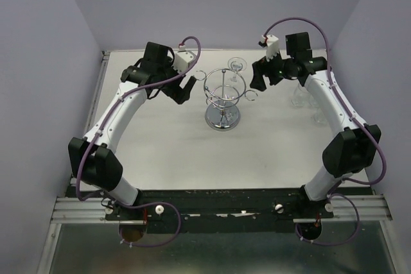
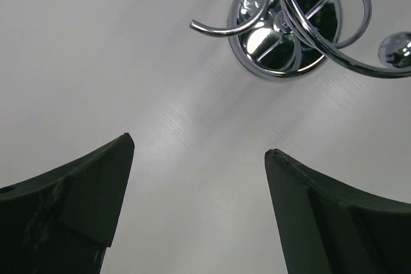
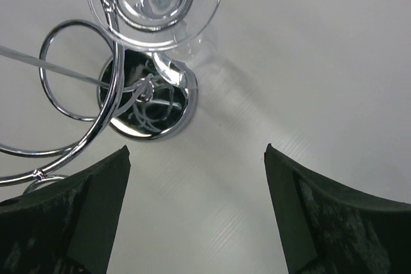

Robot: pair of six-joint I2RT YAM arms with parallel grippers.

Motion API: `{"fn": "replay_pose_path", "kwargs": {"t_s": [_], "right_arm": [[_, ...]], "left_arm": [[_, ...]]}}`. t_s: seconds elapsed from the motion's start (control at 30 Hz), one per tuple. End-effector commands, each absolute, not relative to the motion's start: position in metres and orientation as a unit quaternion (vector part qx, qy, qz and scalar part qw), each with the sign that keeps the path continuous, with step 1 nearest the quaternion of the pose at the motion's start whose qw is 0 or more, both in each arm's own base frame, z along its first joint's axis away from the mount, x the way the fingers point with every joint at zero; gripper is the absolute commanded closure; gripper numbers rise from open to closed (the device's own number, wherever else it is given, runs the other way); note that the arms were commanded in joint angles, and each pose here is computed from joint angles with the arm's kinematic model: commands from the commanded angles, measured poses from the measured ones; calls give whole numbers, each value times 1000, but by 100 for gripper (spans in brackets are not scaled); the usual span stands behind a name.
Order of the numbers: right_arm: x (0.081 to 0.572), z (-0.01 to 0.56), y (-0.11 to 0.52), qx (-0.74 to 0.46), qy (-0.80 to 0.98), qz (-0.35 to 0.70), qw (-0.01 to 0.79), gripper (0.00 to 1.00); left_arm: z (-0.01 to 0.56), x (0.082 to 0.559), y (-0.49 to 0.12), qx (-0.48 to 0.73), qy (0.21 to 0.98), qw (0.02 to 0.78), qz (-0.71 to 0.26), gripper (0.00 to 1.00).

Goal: Take the wine glass off the wine glass rack

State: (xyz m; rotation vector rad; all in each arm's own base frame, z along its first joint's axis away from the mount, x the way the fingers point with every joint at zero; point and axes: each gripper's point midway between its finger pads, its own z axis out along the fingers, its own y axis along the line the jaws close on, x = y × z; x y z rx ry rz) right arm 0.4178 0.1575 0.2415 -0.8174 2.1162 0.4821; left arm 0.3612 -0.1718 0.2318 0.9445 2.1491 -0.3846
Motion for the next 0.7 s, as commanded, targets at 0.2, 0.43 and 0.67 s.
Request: {"fn": "replay_pose_path", "kwargs": {"t_s": [0.2, 0.43, 0.67], "right_arm": [[392, 231, 159, -332, 839, 169, 396, 9], [381, 230, 166, -344, 836, 171, 392, 9], [364, 228, 170, -355, 833, 172, 388, 9]], "left_arm": [[239, 418, -183, 332, 851, 390, -120, 2], [239, 449, -188, 310, 855, 401, -104, 2], [246, 470, -186, 311, 853, 412, -78, 2]]}}
